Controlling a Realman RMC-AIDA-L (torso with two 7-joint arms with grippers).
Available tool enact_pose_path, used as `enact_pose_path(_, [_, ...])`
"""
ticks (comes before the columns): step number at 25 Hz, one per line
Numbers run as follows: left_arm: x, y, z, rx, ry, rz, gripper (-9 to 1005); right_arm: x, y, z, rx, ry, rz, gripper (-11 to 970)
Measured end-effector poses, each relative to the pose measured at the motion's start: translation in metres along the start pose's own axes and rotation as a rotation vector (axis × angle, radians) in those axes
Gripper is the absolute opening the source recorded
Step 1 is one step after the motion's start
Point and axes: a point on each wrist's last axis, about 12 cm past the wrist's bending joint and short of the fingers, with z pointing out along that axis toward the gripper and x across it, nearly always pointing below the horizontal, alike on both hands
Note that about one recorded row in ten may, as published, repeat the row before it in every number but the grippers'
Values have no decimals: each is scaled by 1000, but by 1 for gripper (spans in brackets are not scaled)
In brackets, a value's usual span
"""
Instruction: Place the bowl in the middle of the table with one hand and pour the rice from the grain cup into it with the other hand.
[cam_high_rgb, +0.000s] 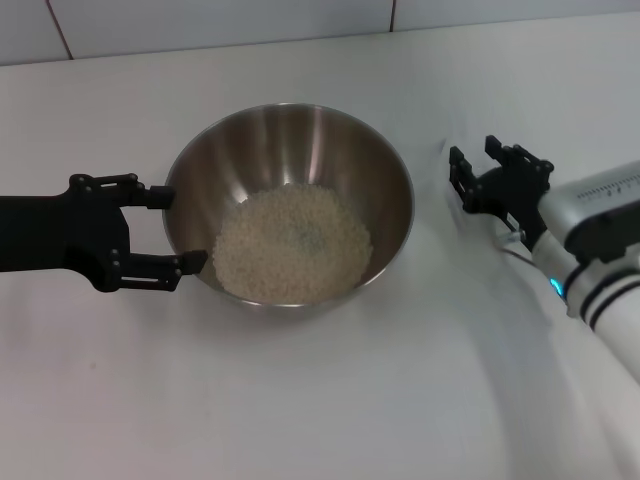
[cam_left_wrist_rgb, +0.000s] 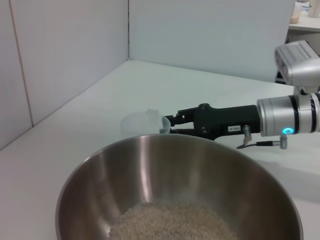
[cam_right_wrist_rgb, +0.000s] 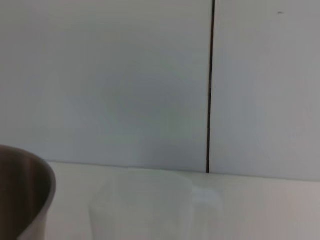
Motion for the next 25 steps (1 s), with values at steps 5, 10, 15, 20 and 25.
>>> enact_pose_path(5, [0,0,0,4,0,0,864,13,-2,-32,51,-54,75,470])
enact_pose_path(10, [0,-1,0,5,0,-1,864,2,-37,-93,278,-402,237,649])
enact_pose_path(15, [0,0,0,2,1,0,863,-41,-72,-97,-129,-598,235,782])
enact_pose_path(20, [0,0,1,0,0,3,863,-89,-99,-57,-604,-399,182,816])
enact_pose_path(25, [-4,2,2,1,-2,9,863,-131,-95,-23,-839,-142,-5,816])
